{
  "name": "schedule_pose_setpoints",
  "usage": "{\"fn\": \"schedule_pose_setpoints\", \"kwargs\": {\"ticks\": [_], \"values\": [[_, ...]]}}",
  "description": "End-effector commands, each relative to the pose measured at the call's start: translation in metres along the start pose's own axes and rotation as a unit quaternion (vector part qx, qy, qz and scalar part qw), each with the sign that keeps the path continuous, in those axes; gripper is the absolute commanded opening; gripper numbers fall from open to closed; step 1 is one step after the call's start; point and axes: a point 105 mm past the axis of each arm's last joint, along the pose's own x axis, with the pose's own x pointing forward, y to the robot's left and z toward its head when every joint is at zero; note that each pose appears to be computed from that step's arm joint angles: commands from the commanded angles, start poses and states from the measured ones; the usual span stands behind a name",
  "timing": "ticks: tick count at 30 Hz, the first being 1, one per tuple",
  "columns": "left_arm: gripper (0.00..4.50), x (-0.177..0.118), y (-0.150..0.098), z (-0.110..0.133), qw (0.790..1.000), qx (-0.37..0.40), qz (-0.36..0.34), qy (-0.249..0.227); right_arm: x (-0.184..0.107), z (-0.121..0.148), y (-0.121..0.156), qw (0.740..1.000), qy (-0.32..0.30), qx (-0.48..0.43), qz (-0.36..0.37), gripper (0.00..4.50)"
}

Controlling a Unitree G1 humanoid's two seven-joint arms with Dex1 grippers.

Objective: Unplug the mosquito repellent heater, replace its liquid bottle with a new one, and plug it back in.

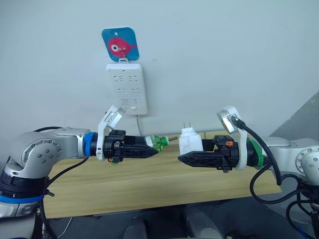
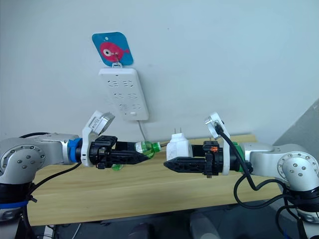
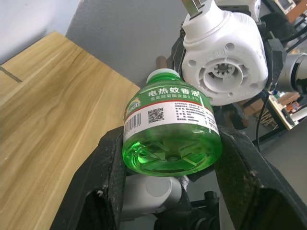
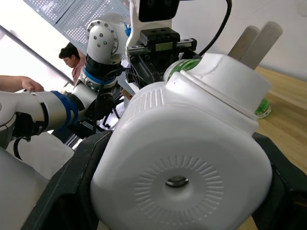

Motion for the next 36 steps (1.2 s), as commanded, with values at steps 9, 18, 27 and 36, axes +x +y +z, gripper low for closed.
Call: {"fn": "schedule_pose_setpoints", "kwargs": {"ticks": [9, 18, 27, 36], "values": [[2.24, -0.003, 0.004, -0.009, 0.993, 0.103, 0.05, -0.04, -0.054, -0.019, -0.086, 0.959, 0.069, -0.036, -0.272, 3.35], [2.24, 0.009, 0.011, -0.038, 0.972, 0.209, 0.098, -0.042, -0.095, -0.072, -0.173, 0.857, 0.297, -0.198, -0.371, 3.35], [2.24, 0.011, 0.014, -0.063, 0.965, 0.227, 0.128, -0.039, -0.106, -0.1, -0.215, 0.815, 0.407, -0.164, -0.378, 3.35], [2.24, 0.012, 0.017, -0.072, 0.962, 0.233, 0.134, -0.04, -0.112, -0.106, -0.227, 0.814, 0.416, -0.134, -0.383, 4.42]]}}
